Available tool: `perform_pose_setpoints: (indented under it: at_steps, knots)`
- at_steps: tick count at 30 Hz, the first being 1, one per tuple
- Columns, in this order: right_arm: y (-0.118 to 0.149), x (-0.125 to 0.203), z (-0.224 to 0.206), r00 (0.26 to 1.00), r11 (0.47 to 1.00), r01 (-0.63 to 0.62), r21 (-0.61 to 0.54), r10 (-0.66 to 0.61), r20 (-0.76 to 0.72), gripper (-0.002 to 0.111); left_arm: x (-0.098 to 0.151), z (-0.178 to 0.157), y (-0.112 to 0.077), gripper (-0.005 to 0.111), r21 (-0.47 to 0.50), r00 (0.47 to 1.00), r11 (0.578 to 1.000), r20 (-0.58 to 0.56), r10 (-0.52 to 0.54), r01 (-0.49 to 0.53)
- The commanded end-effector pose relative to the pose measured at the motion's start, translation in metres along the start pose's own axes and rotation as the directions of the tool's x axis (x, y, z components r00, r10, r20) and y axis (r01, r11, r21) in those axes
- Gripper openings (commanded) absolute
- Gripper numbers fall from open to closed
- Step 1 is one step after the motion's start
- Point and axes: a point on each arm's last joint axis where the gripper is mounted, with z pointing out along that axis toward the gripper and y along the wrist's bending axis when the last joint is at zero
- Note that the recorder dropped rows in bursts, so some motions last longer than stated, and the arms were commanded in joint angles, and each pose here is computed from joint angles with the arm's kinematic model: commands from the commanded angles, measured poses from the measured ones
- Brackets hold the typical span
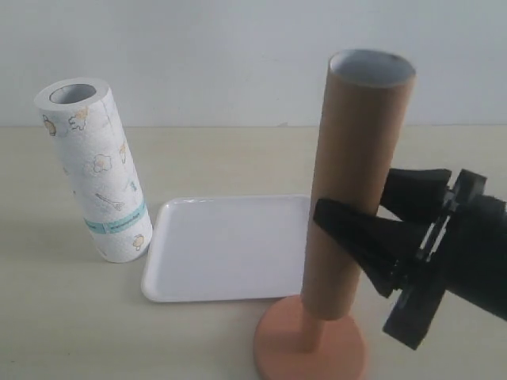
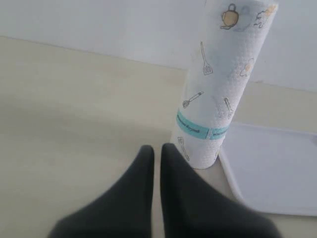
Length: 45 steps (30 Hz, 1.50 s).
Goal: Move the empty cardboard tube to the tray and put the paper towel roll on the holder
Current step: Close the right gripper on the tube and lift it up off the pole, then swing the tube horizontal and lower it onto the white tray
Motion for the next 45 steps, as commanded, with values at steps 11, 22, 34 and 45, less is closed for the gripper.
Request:
perform_pose_setpoints:
  at_steps: [11, 22, 34, 45]
  knots:
    - [0.014, -0.105, -0.014, 0.922, 0.992, 0.127, 0.029, -0.128, 0.365, 0.0, 0.001, 0.0, 0.0, 0.004, -0.002, 1.0, 1.0, 0.002, -0.008, 0.008]
    - [0.012, -0.162, -0.008, 0.877, 0.988, 0.145, 0.043, -0.149, 0.458, 0.0, 0.001, 0.0, 0.0, 0.004, -0.002, 1.0, 1.0, 0.002, -0.008, 0.008]
    - [-0.027, -0.218, 0.006, 0.937, 0.86, 0.276, 0.429, -0.34, 0.078, 0.0, 0.001, 0.0, 0.0, 0.004, -0.002, 1.0, 1.0, 0.002, -0.008, 0.008]
    - [-0.064, -0.151, 0.071, 0.873, 0.832, 0.453, 0.321, -0.341, -0.349, 0.0, 0.001, 0.0, 0.0, 0.004, -0.002, 1.0, 1.0, 0.002, -0.008, 0.008]
